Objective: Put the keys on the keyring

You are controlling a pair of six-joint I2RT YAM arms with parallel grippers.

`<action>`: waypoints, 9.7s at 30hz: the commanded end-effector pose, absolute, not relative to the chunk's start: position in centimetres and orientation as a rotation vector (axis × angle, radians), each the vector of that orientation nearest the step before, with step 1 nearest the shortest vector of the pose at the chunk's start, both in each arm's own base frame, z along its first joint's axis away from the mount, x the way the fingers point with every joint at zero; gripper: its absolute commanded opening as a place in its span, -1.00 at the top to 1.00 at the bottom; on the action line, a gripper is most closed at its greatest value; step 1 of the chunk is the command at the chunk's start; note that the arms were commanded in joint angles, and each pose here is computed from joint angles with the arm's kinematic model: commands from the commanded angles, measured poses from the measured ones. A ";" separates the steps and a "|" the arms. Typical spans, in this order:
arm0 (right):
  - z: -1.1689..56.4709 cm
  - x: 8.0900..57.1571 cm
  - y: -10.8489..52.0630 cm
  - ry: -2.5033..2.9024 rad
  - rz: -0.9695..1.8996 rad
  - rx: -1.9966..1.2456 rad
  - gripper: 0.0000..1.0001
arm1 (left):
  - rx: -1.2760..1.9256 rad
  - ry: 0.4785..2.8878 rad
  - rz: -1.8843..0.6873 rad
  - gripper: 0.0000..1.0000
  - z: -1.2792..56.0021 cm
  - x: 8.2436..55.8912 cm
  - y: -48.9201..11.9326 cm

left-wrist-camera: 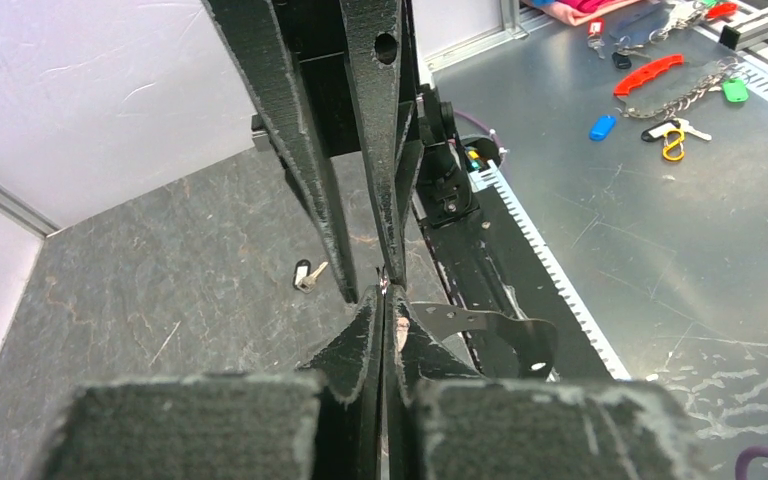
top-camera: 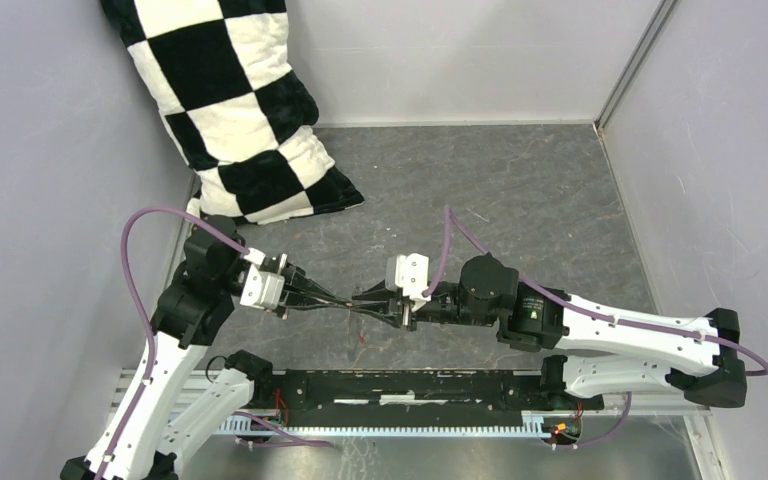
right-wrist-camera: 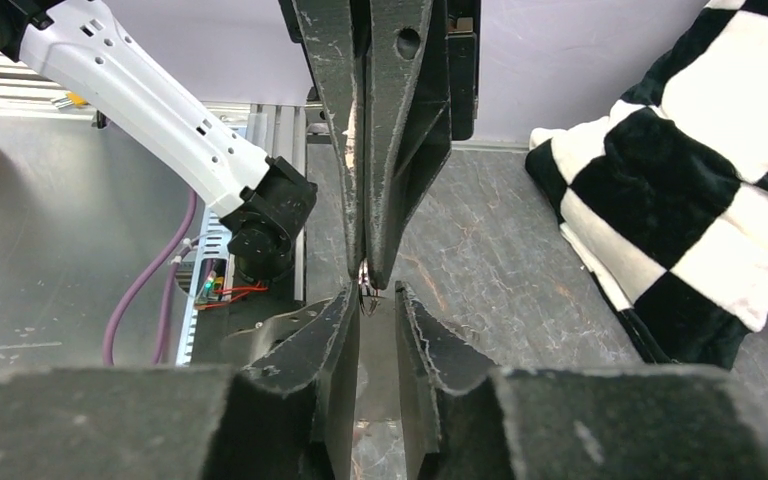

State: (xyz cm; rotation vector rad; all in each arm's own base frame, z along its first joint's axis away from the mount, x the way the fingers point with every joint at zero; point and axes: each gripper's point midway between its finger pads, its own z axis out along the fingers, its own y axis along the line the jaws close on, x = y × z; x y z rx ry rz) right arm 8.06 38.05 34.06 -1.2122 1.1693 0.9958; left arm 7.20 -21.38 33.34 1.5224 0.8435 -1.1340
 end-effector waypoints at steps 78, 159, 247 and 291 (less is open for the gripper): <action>29.3 15.1 28.0 1.561 0.763 -0.741 -0.96 | 1.400 1.111 -1.149 0.96 31.4 10.2 -21.9; 2.2 25.2 10.4 2.329 0.170 0.465 0.56 | 1.423 1.035 -1.128 0.96 32.2 8.0 -21.1; 39.1 8.5 34.1 0.575 0.624 -1.399 0.99 | 1.571 0.667 -1.162 0.96 36.4 6.9 -21.8; 40.1 6.6 36.2 0.534 0.616 -1.456 0.99 | 1.553 0.740 -1.200 0.96 35.7 6.8 -21.7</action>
